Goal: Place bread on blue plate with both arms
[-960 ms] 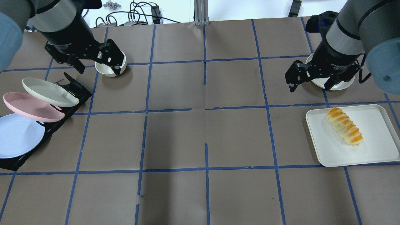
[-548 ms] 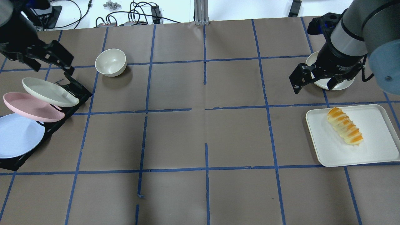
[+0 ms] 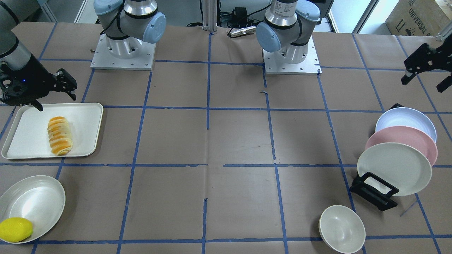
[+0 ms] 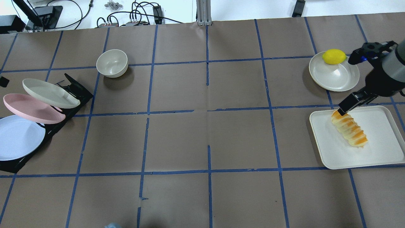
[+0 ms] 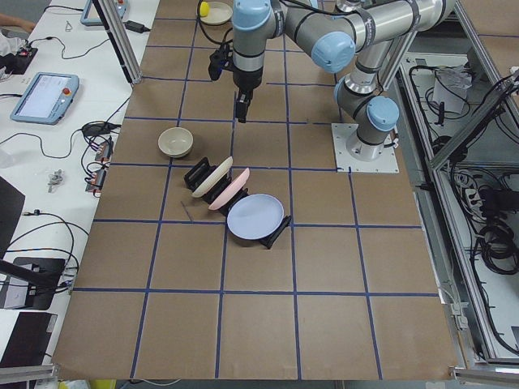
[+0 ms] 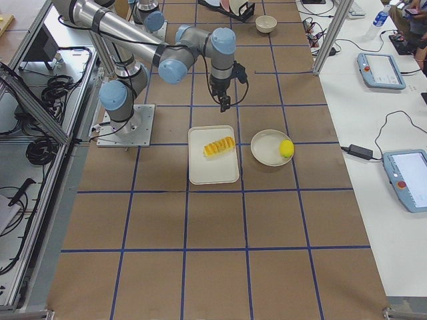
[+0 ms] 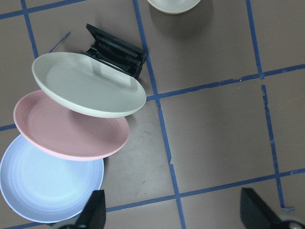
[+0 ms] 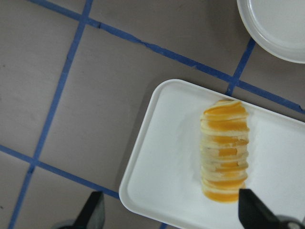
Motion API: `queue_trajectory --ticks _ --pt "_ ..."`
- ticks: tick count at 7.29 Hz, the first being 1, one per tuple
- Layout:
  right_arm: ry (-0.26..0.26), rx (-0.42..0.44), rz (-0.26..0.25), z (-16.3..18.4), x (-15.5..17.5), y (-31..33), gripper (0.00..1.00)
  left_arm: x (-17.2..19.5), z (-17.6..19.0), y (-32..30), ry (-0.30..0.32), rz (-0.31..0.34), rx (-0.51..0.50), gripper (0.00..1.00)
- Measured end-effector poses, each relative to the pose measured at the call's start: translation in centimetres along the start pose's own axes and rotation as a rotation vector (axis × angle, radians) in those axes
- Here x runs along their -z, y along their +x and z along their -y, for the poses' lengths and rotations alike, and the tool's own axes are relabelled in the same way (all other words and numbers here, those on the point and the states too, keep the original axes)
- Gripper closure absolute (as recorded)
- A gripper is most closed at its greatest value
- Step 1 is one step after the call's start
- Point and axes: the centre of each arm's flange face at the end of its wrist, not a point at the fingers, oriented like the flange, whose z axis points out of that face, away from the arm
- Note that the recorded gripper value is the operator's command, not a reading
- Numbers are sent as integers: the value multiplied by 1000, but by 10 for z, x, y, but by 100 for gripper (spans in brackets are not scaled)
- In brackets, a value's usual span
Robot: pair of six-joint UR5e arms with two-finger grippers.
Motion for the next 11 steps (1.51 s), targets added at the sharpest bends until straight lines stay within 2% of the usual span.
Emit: queue_trajectory --ticks 2,4,6,8,10,11 --pt "13 100 -19 -26 -45 39 0 -37 -24 -94 6 -89 4 0" --pt "15 137 -25 -28 -83 59 0 -98 -34 -181 6 -198 18 0" --pt "27 149 -47 -28 -100 61 0 -138 -36 -248 11 -250 16 0" --pt "32 153 -64 -25 -123 69 0 -176 -35 -294 4 -302 11 0" --pt "34 149 -68 -21 -144 77 0 -214 -31 -309 -15 -350 12 1" --pt "32 143 -62 -21 -150 77 9 -225 -31 -310 -23 -365 12 1"
